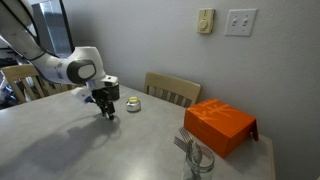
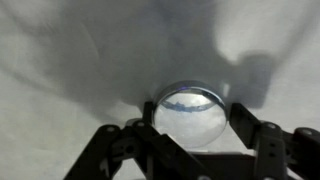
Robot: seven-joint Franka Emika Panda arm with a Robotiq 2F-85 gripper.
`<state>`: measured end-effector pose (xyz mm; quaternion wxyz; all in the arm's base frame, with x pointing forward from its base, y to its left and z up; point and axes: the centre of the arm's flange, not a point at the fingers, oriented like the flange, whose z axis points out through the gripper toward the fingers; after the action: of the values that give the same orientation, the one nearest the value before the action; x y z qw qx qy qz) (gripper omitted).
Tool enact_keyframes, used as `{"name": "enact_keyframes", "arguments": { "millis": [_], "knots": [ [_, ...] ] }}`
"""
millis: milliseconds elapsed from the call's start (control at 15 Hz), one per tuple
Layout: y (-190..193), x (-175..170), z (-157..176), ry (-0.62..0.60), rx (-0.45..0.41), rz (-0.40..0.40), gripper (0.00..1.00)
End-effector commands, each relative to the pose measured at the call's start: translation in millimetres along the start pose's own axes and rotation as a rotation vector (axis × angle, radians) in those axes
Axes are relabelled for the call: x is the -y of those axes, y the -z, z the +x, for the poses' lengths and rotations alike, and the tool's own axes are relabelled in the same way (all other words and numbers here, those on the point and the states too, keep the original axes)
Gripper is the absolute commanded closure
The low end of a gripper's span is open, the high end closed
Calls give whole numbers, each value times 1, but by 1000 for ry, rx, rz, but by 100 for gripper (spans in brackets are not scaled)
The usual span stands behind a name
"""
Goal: Place the lid on the jar
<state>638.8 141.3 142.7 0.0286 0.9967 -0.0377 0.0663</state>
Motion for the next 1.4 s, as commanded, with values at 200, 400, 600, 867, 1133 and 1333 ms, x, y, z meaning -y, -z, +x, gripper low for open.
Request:
{"name": "enact_keyframes", "arguments": {
  "millis": [200,400,600,867,1133,1333],
  "knots": [
    [6,-6,-1,24,10,-20,56],
    [33,-13,5,46,-23,-43,56],
    [65,-28,15,71,-68,-73,56],
    [108,-45,27,79,-113,-94,56],
    [127,-60,45,120,-142,-47,56],
    [130,-75,64,191,-112,33,56]
  ]
}}
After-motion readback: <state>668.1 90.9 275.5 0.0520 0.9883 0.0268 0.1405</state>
